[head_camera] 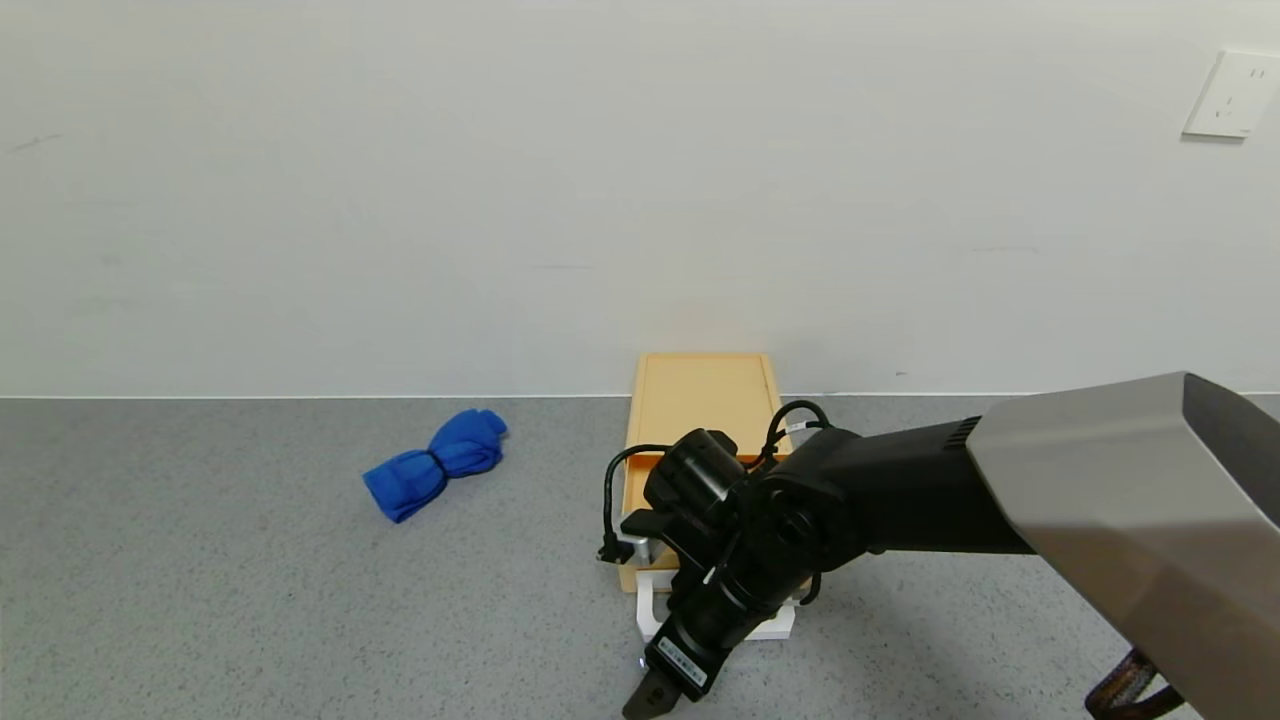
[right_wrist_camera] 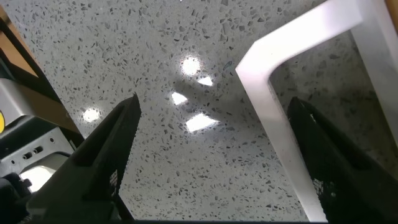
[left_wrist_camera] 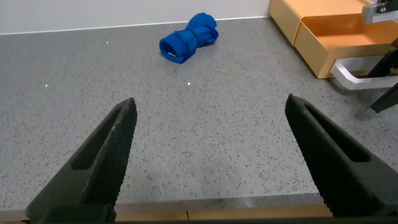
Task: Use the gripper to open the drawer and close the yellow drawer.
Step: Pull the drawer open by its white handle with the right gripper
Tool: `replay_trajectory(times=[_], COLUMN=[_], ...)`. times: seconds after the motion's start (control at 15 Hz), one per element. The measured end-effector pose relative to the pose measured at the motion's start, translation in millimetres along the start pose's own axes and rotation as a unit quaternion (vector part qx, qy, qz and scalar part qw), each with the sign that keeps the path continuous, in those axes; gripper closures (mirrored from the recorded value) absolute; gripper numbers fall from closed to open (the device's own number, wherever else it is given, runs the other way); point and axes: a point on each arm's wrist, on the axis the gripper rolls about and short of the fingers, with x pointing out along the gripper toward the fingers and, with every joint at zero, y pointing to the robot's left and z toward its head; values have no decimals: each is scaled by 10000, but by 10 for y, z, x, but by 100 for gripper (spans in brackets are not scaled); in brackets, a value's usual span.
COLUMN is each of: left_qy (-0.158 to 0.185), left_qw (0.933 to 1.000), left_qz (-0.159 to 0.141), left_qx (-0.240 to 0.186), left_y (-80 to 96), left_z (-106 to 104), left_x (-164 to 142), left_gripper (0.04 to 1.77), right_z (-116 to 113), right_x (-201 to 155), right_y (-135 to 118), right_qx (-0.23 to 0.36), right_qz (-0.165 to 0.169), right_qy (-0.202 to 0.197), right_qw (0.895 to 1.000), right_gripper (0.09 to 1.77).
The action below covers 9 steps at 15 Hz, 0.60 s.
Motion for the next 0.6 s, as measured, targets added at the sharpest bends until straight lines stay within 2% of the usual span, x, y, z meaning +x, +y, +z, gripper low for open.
replay_trajectory(times=[0.6], left_qy=[0], left_qw=[10000], left_qz=[0], left_qx=[2], left_y=[0], left_z=[0], left_x=[0], left_gripper=[9], right_z=[6], right_x=[-25], right_y=[29], right_qx=[130], right_qz=[-13], right_qy=[-25], right_qw=[9999], right_gripper=[15])
